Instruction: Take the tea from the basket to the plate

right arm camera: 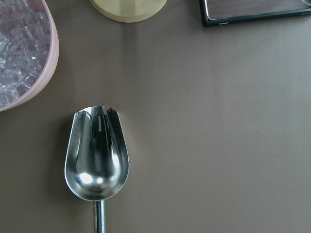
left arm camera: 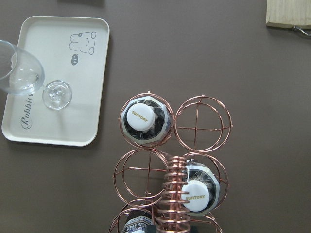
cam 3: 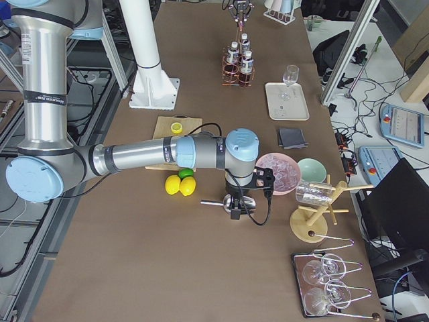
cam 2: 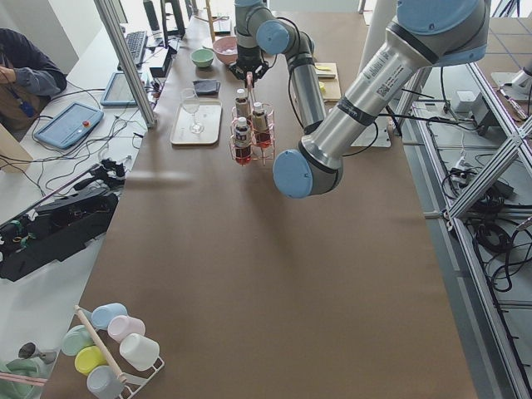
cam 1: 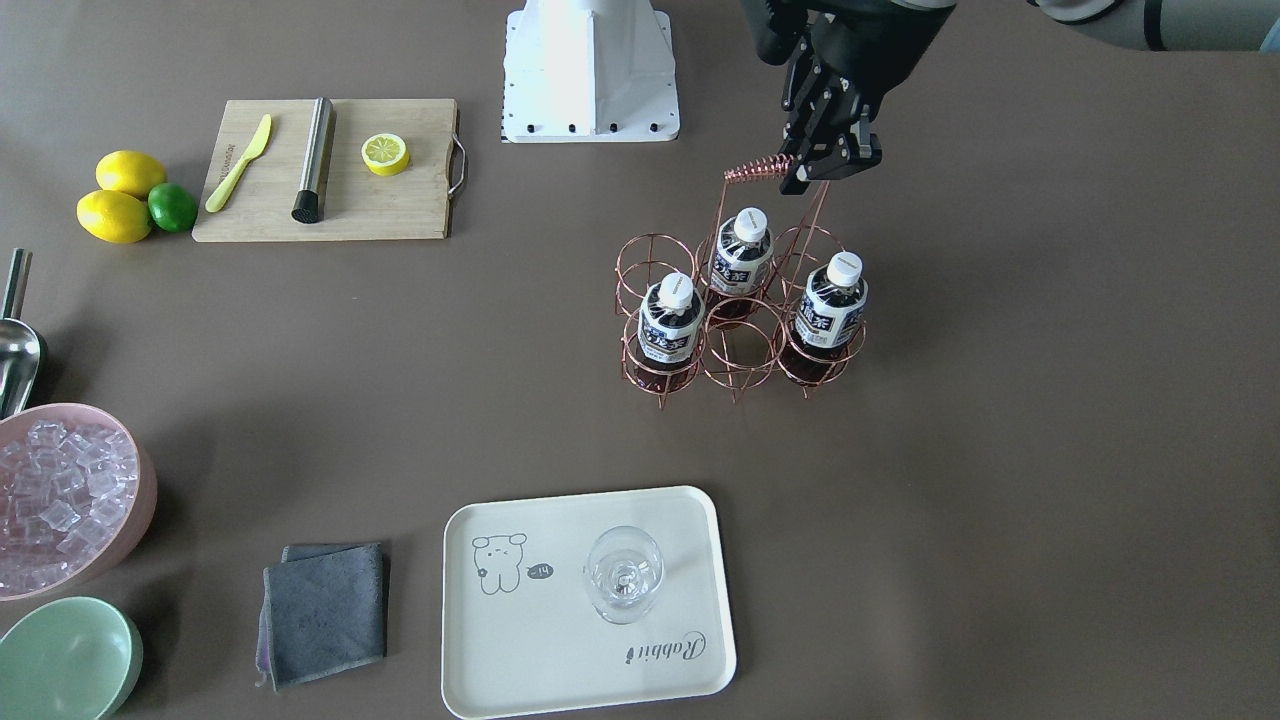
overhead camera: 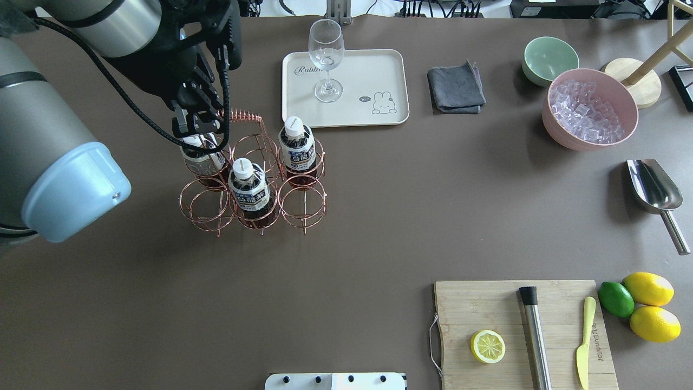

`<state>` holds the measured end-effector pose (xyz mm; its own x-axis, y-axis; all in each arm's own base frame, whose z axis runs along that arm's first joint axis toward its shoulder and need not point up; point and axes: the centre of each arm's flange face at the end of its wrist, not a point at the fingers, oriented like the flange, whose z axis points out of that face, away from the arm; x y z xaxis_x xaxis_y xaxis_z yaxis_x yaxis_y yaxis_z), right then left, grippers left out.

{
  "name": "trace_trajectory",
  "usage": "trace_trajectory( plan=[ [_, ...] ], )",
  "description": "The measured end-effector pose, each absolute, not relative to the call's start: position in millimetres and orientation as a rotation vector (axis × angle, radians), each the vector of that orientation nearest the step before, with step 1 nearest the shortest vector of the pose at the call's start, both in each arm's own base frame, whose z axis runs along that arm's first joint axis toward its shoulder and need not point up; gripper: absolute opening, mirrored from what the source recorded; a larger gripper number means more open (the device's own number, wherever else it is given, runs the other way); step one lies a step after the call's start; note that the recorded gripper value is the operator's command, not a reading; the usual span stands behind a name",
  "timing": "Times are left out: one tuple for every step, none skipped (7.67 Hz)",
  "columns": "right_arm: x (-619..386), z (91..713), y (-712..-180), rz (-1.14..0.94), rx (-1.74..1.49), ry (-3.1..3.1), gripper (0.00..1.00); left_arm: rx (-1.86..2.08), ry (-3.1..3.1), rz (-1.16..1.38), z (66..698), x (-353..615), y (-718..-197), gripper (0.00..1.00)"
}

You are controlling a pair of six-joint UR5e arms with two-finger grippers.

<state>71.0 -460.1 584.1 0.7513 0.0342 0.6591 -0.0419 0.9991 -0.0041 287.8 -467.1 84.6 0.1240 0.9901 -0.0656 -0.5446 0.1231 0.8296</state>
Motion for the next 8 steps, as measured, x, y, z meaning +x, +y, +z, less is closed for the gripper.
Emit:
trace_trajectory(
  plan=[
    [71, 584, -460, 0.041, 0.011, -0.72, 1.0, 0.742, 0.773, 1.282, 74, 305, -456, 0.0],
    [71, 584, -460, 0.038, 0.012, -0.719, 1.0, 0.737, 0.782, 1.281, 68, 316, -449, 0.0],
    [69, 585, -460, 0.032, 0.01, -0.718, 1.0, 0.733, 0.786, 1.288, 65, 325, -444, 0.0],
    [68, 585, -460, 0.028, 0.009, -0.719, 1.0, 0.728, 0.79, 1.295, 64, 332, -440, 0.0],
    [66, 585, -461, 0.023, 0.008, -0.719, 1.0, 0.726, 0.796, 1.297, 61, 336, -437, 0.0],
    [58, 583, -463, 0.004, 0.01, -0.715, 1.0, 0.729, 0.802, 1.293, 55, 339, -435, 0.0],
    [47, 581, -468, -0.026, 0.023, -0.705, 1.0, 0.736, 0.802, 1.293, 48, 342, -433, 0.0],
    [36, 583, -475, -0.057, 0.037, -0.701, 1.0, 0.74, 0.796, 1.296, 44, 348, -432, 0.0]
  ],
)
